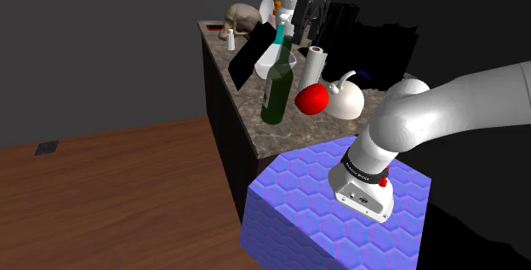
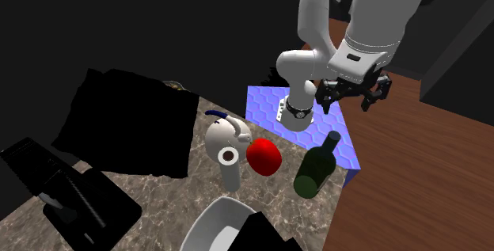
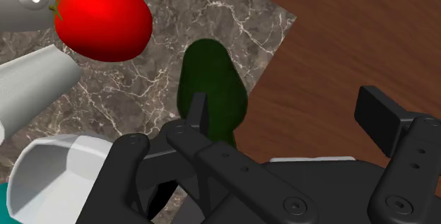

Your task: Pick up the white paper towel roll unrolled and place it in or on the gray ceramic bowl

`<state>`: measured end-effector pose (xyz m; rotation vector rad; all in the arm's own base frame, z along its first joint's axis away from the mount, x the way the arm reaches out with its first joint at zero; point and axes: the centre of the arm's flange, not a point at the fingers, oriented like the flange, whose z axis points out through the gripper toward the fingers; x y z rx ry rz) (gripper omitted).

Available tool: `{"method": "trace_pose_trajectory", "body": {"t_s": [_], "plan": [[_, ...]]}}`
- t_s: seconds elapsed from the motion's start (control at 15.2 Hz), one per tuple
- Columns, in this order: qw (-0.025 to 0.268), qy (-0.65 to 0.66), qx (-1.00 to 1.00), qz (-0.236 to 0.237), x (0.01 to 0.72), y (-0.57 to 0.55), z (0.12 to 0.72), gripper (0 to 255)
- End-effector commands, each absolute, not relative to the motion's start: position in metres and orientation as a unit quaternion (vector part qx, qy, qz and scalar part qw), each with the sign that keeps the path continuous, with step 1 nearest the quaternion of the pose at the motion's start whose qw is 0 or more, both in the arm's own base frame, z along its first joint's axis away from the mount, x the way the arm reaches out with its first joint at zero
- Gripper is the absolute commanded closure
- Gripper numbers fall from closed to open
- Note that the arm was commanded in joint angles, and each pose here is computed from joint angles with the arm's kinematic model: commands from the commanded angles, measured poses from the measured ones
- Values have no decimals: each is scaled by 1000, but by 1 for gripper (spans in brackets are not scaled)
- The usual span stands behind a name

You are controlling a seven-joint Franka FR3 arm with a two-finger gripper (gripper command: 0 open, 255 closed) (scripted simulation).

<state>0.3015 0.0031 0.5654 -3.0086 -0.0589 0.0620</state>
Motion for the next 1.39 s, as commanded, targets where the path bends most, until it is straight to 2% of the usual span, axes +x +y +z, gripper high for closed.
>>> {"method": "trace_pose_trajectory", "body": {"t_s": [0.0,1.32], "plan": [[66,-20,-997,21,302,3,565,0],[51,-20,-996,-63,341,-230,470,0]]}}
